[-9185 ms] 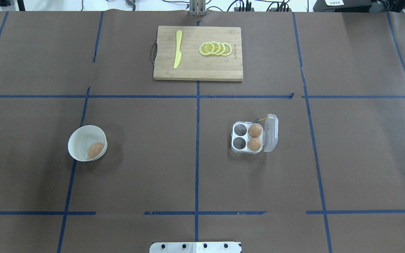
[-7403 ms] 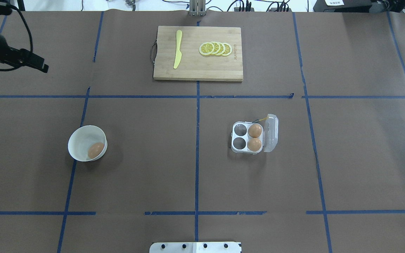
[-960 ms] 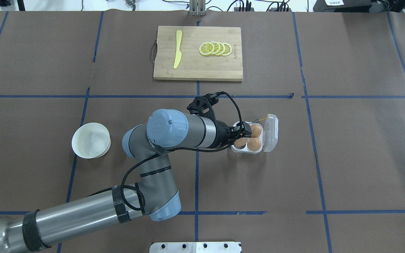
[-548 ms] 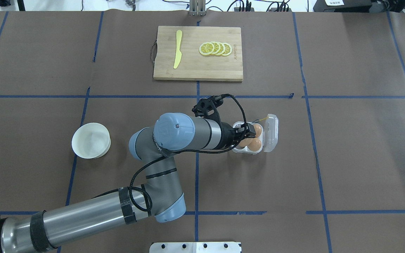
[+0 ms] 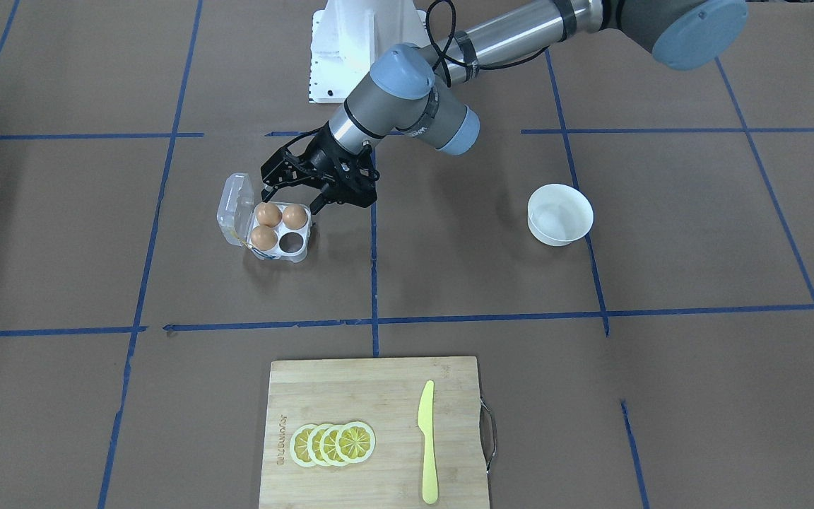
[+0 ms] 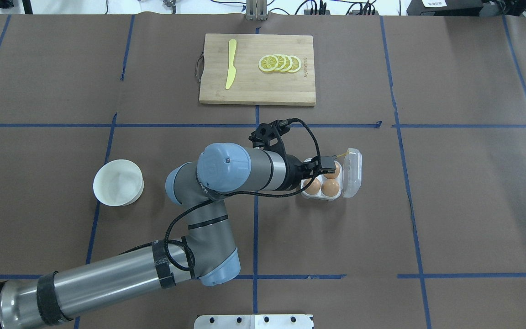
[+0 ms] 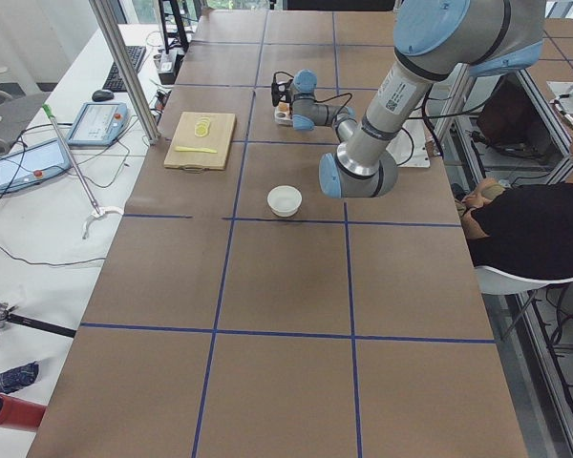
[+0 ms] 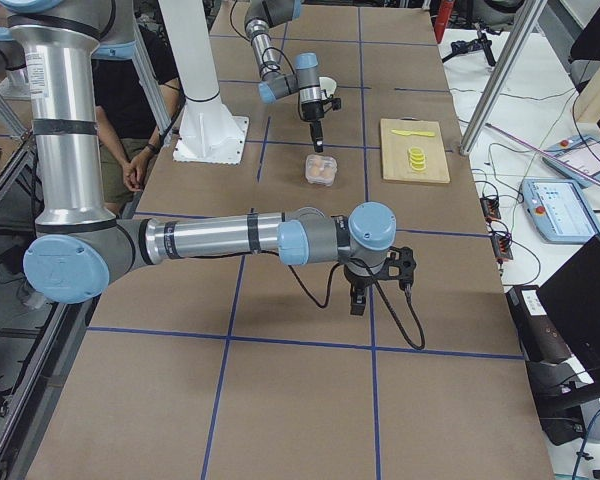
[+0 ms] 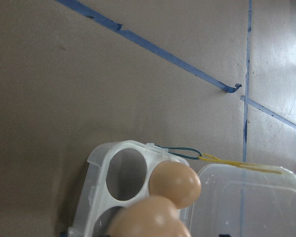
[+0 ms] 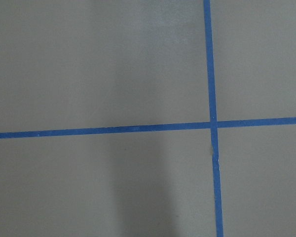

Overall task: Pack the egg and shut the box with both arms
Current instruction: 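Lower the egg into the slot and open the left gripper, then withdraw the left arm from the box while the right arm reaches toward the lid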

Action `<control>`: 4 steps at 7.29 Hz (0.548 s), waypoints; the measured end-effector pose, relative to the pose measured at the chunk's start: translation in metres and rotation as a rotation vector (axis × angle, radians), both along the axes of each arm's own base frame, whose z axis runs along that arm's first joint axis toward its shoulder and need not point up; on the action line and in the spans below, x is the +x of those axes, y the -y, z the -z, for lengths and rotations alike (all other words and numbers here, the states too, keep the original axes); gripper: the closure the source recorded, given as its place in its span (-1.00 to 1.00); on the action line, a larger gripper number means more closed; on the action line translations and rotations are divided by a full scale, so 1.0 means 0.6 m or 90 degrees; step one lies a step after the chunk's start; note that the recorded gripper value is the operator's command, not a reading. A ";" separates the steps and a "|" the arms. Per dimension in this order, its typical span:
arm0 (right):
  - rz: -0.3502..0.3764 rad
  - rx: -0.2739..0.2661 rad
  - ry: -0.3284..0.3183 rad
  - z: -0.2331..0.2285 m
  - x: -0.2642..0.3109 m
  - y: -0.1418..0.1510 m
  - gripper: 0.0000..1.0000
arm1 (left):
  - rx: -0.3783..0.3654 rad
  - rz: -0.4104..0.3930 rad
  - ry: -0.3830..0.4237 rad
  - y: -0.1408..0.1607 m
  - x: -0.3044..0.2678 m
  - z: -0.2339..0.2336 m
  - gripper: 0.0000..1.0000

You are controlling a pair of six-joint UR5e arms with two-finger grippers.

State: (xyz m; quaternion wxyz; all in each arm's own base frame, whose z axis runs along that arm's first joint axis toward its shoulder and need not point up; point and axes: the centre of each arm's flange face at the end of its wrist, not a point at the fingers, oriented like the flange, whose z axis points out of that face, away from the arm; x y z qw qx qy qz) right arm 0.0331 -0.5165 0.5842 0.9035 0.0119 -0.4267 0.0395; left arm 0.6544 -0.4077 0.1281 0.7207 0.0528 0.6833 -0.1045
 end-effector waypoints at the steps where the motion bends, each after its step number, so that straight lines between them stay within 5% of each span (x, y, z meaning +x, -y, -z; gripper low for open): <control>1: 0.000 0.008 0.001 0.011 -0.001 0.001 -1.00 | 0.001 -0.011 0.006 0.020 -0.025 0.001 -1.00; 4: 0.000 -0.002 0.017 0.113 -0.104 -0.005 -0.99 | 0.005 -0.059 0.079 0.076 -0.177 -0.007 -1.00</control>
